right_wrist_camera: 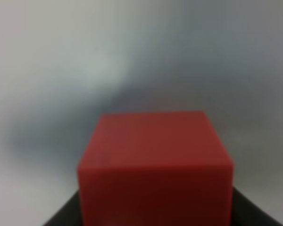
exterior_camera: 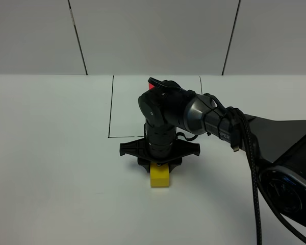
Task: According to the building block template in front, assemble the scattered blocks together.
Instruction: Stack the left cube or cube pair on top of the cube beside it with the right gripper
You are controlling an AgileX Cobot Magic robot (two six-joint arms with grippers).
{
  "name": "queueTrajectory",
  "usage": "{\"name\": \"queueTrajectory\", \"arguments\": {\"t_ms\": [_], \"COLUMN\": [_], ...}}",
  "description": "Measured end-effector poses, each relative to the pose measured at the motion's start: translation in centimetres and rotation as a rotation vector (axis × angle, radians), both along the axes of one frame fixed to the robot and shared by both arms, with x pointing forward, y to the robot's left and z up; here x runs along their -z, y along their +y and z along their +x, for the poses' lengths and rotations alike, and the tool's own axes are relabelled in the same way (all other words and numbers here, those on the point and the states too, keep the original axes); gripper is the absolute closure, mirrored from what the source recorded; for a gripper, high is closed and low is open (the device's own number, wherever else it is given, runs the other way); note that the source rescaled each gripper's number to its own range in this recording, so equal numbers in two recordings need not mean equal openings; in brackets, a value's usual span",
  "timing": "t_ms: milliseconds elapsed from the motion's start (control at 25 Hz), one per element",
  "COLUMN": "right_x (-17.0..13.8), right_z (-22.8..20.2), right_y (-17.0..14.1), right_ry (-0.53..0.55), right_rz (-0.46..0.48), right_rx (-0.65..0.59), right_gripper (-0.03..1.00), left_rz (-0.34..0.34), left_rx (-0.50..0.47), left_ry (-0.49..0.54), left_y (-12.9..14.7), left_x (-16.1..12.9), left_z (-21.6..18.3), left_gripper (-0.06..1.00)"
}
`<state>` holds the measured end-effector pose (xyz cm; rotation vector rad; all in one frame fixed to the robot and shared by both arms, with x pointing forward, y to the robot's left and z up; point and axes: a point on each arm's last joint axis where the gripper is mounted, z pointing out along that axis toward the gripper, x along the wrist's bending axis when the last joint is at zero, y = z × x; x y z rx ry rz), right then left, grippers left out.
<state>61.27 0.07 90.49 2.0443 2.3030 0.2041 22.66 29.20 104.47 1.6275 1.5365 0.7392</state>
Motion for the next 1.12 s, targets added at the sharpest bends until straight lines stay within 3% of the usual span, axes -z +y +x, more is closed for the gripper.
{"name": "queueTrajectory", "arguments": {"t_ms": [680, 920, 1000, 1120], "right_x": [1.4, 1.3, 1.3, 1.3], "right_z": [0.0, -0.1, -0.2, -0.2], "right_y": [0.0, 0.2, 0.4, 0.6], "right_ry": [0.017, 0.035, 0.042, 0.047], "right_rz": [-0.021, 0.011, 0.031, 0.046], "right_rx": [-0.038, -0.021, -0.013, -0.007], "right_gripper": [0.97, 0.95, 0.81, 0.36], "left_rz": [0.0, 0.0, 0.0, 0.0], "left_rx": [0.0, 0.0, 0.0, 0.0], "left_ry": [0.0, 0.0, 0.0, 0.0], "left_y": [0.0, 0.0, 0.0, 0.0], "left_x": [0.0, 0.0, 0.0, 0.0], "left_z": [0.0, 0.0, 0.0, 0.0], "left_gripper": [0.57, 0.57, 0.57, 0.57]}}
